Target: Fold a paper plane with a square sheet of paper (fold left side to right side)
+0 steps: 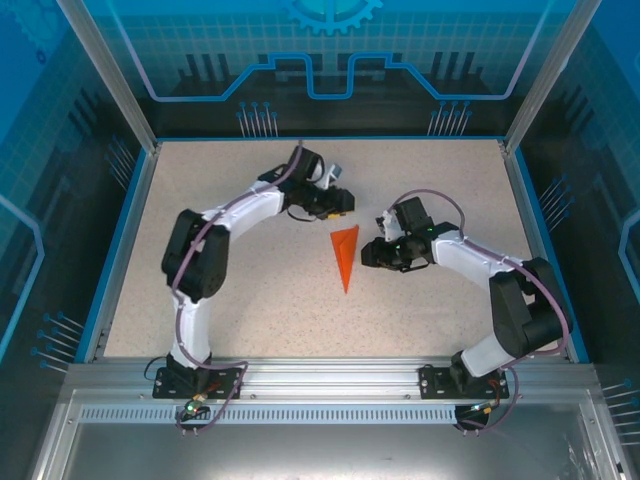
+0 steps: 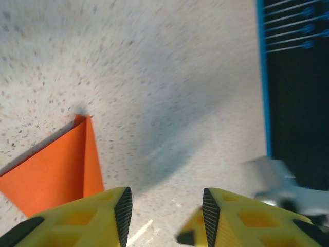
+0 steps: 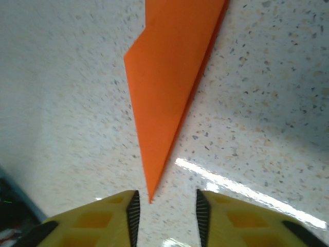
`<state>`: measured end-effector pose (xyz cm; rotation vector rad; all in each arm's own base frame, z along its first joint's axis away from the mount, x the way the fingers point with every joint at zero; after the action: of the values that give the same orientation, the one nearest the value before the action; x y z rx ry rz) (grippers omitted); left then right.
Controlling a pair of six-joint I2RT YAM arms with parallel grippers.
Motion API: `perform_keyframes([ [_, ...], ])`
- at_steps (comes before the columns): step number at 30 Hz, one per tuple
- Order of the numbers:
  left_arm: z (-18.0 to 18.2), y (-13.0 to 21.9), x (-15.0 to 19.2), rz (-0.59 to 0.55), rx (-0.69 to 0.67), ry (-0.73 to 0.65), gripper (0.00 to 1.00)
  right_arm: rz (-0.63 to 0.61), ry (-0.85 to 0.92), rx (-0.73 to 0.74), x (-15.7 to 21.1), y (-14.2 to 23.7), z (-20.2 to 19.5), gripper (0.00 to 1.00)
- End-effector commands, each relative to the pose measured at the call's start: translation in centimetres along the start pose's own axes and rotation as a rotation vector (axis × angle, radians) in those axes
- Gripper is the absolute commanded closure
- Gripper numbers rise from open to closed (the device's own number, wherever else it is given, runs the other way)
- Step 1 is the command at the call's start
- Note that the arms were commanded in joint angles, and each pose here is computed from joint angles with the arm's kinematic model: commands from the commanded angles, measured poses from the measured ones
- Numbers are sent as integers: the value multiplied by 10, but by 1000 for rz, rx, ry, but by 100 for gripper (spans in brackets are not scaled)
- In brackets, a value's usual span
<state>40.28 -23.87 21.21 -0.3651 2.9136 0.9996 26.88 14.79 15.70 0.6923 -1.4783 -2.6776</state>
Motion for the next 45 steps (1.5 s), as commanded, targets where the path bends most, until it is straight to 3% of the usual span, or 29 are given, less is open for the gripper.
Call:
perform_keyframes([
  [1,3,39,7,-83,-19,-16,55,19,99,163,-7,0,17,54],
  [5,27,61,26,-159,-107,17,52,30,166,207,-18,-14,35,42],
  [16,76,75,77,-212,-237,117,46,101,227,379,-48,-67,41,41],
  [23,91,78,92,-214,-271,154,45,120,225,471,-47,-75,29,51],
  [30,91,80,93,-218,-279,154,44,90,230,483,-43,-55,27,73],
  [33,89,80,92,-218,-281,149,44,81,210,404,-42,-48,25,94],
  [35,88,82,92,-224,-280,143,44,49,202,319,-44,-38,26,100],
  [41,79,94,93,-266,-287,111,41,-82,201,-47,-52,2,39,100],
  [45,76,102,93,-298,-300,92,38,-102,106,-264,-49,0,18,100],
])
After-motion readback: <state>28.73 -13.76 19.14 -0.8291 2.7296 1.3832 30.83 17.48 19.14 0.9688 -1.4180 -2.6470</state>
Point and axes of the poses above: each hand's point on the last joint's axis, 136 mm out from that joint toward the fingers, its own y axis back along the fingers, its own z axis along the line the jaws close on, x = y × z, the point moved 10 cm from there along y, back along the fingers, and after that the axes turned 14 degrees about y, right-handed, at the moved point
